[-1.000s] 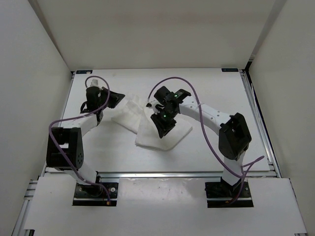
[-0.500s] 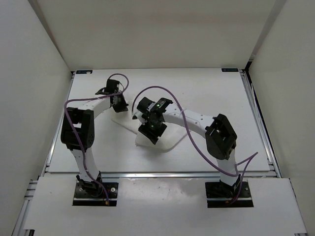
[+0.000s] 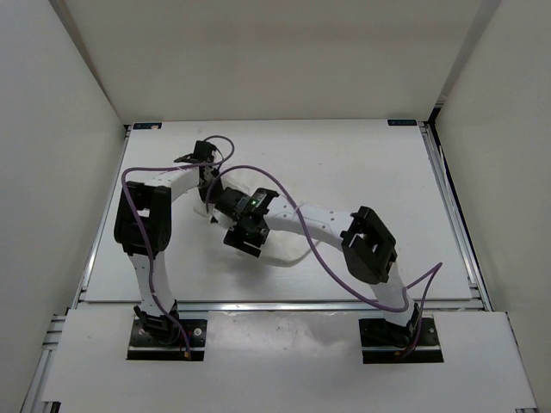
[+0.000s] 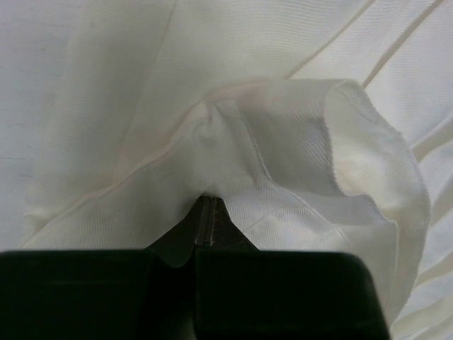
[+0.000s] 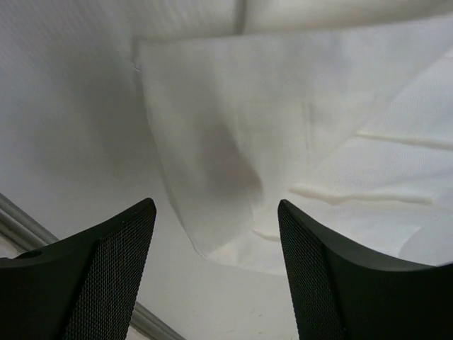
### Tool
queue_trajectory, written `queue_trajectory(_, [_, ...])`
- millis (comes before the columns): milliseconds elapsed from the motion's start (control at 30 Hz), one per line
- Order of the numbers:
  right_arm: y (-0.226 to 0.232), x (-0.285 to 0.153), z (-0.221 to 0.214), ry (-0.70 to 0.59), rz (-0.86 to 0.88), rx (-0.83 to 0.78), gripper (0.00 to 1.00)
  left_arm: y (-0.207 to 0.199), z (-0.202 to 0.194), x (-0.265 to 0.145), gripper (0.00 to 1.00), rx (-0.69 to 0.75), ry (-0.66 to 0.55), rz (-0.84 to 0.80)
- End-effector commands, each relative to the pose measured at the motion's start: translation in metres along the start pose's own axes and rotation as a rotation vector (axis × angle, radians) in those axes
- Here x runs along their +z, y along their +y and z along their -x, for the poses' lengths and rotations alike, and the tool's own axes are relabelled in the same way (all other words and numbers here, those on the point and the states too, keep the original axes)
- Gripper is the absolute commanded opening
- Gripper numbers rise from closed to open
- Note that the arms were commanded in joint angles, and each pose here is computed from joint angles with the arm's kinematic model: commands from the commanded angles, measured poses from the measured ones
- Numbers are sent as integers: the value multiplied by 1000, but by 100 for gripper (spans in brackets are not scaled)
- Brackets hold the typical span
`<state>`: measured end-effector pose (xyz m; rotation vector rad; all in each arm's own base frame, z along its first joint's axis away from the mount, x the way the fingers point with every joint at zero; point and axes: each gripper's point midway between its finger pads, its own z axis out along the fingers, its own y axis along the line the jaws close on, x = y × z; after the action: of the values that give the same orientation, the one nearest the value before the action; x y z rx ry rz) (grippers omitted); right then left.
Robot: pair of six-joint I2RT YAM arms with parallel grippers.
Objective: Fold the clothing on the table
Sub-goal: Fold the skirt
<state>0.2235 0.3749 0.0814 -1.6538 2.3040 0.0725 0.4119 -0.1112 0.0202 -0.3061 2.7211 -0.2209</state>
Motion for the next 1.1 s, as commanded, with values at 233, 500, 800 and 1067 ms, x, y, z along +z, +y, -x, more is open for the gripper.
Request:
queue_trajectory(233, [10,29,13,-48,-123,-155,73,20,-10,1,0,-12,67,-25])
queue_trajectory(500, [14,53,18,-47,-145,-186,65,21,-12,3,0,-4,69,-31])
queue_trajectory(800, [-5,43,21,-52,-202,-152,0,27,-19,5,0,-19,87,-27])
queue_trajectory(1067, [-23,-14,24,-198,155,185,0,41,-30,3,0,-47,97,-22])
